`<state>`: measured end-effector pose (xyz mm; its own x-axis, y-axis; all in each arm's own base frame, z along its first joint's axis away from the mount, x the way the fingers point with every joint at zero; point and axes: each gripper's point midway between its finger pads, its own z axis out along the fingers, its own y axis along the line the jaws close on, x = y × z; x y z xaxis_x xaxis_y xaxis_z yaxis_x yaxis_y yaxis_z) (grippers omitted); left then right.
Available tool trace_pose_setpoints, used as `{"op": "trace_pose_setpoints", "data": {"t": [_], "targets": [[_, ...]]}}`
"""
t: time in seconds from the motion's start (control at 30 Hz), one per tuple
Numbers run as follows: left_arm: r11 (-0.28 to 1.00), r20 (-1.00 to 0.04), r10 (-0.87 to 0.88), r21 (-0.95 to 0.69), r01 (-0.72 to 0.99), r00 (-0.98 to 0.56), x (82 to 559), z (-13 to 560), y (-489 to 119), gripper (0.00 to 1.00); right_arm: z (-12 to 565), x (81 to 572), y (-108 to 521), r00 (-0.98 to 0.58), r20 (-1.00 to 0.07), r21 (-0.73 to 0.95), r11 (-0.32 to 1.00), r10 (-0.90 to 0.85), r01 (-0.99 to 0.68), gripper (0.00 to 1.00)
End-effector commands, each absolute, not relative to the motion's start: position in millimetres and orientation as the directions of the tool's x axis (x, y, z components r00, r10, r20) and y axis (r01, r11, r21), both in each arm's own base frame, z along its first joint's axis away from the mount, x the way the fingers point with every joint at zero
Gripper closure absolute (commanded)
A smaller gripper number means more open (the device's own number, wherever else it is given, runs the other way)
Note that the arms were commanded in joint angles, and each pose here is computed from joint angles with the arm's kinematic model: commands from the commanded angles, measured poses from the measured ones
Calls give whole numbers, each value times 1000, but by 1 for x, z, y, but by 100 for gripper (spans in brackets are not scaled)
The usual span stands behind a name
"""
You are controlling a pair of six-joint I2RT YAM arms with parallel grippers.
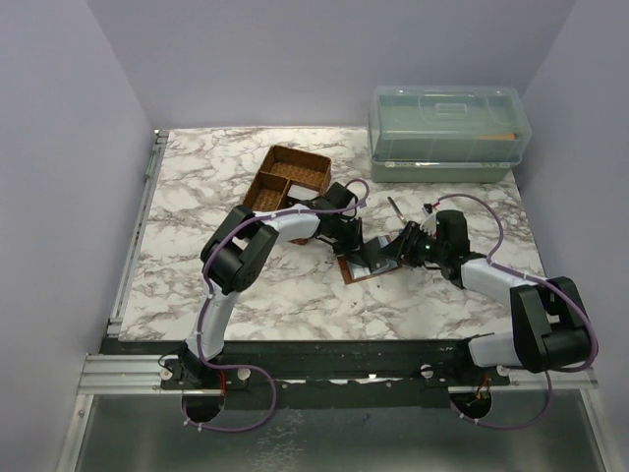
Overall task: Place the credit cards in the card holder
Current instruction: Insert the credit card into the card holder.
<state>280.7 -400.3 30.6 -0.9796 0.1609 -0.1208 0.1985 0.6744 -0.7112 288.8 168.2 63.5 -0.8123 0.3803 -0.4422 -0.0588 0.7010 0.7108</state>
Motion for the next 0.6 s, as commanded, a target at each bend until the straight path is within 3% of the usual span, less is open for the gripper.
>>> {"op": "trace_pose_setpoints", "data": {"t": [0.0,0.3,0.57], "targets": [[668,-140,180,-710,225,-974,277,26,-408,97,71,267,197,-875,-371,801,584,311,-133,65],[667,-149,177,-708,230,-973,277,30,-407,96,71,265,199,-878,-373,806,574,300,-146,58],[665,-149,166,-713,222,-975,272,43,-397,84,68,269,198,-878,-383,793,590,289,-152,52]]}}
